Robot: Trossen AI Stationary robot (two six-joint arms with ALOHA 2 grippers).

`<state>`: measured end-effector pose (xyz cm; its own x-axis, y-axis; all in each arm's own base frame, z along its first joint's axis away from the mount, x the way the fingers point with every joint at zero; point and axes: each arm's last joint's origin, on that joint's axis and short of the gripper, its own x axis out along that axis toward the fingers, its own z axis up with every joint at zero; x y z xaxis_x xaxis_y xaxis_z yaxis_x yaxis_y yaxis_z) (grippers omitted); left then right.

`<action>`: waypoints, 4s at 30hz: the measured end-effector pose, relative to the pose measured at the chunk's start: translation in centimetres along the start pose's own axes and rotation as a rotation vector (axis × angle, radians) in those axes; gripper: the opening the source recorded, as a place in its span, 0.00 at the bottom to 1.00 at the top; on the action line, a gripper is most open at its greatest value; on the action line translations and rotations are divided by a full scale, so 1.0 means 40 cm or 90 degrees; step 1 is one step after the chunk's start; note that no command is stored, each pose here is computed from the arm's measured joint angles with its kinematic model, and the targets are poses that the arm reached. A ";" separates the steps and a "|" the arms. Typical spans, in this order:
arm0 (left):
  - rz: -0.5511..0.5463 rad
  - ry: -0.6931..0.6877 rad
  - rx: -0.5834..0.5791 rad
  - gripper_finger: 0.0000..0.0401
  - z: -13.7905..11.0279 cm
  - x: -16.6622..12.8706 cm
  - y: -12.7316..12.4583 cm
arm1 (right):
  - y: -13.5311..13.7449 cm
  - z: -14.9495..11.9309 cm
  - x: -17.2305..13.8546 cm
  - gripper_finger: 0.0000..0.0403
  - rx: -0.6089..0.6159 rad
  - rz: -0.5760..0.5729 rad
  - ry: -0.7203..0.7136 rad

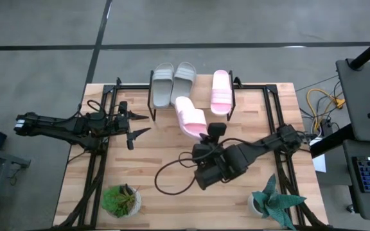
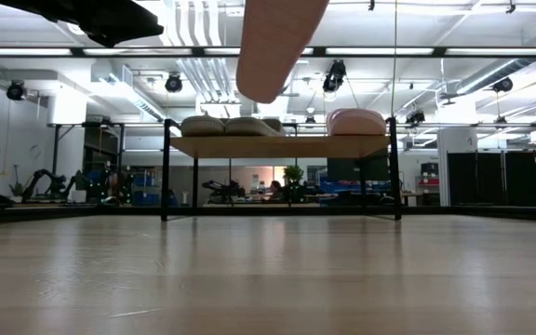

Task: Pick and place slides into the shelf
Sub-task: Put the pink slipper onto the shelf

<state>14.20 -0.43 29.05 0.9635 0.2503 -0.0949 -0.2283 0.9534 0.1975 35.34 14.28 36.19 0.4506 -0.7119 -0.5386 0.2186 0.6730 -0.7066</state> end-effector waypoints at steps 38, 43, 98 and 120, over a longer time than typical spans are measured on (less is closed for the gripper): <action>0.037 -0.070 0.541 0.48 0.040 0.265 -0.070 | 0.027 -0.027 -0.117 0.07 -0.043 0.038 -0.070; 0.027 -0.044 0.549 0.47 0.027 0.294 -0.078 | 0.027 -0.027 -0.118 0.07 -0.051 0.038 -0.071; 0.072 -0.088 0.491 0.11 0.024 0.156 -0.033 | 0.214 -0.323 -0.112 0.25 0.074 0.436 -0.691; 0.062 0.033 0.562 0.11 -0.040 0.205 -0.046 | 0.261 -0.099 -0.115 0.51 -0.241 -0.194 -0.323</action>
<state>22.29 0.12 26.36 0.9332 0.3507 -0.0787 -0.0964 0.4552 0.8852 32.11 23.80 29.49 0.7854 -0.6143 -0.0759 0.1245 0.2769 -0.9528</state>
